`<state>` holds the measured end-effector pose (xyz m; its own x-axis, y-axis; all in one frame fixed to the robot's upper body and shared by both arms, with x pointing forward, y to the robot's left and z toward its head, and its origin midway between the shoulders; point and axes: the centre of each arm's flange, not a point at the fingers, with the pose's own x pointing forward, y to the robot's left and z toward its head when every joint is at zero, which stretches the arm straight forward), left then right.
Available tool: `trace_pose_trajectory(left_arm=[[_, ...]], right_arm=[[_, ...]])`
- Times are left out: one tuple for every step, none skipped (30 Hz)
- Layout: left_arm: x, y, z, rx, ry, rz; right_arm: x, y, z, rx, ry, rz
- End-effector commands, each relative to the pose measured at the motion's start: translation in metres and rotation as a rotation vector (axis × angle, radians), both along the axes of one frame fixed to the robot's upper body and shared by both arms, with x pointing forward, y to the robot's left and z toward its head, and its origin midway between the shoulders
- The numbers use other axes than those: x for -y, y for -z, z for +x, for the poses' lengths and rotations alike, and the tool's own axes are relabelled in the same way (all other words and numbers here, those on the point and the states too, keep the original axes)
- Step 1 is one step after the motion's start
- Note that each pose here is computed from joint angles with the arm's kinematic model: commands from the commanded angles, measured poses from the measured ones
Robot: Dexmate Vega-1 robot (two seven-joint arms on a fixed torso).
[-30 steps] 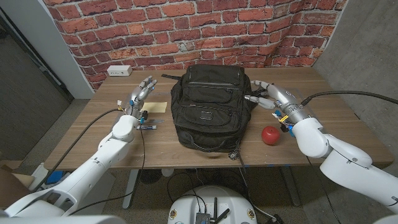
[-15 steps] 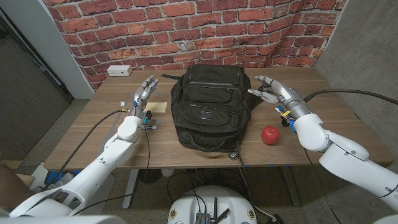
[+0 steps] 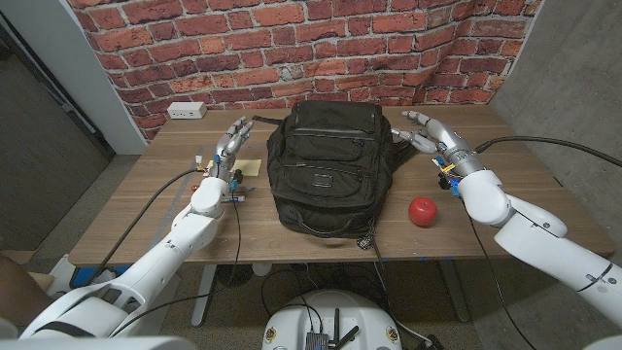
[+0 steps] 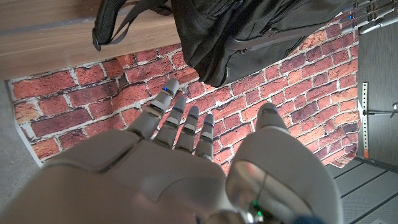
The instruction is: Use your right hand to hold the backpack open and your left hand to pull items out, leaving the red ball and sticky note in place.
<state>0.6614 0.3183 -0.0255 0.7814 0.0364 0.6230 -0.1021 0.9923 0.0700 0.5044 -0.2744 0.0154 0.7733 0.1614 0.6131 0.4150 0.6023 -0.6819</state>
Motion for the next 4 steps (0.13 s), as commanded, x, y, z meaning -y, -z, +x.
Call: trace_pose_trajectory(left_arm=[[0.0056,-0.0066,0.0144,-0.018,0.03,0.001],[0.0053,-0.006,0.0149,-0.021,0.032,-0.001],[0.0049,-0.005,0.0152,-0.026,0.033,-0.002],[0.0044,-0.0032,0.015,-0.032,0.035,-0.004]], right_arm=[[0.006,-0.0043,0.0202,-0.007,-0.023,0.044],[0.0065,-0.0037,0.0219,-0.013,-0.021,0.053],[0.0072,-0.0026,0.0241,-0.025,-0.018,0.066],[0.0083,-0.0005,0.0269,-0.043,-0.016,0.081]])
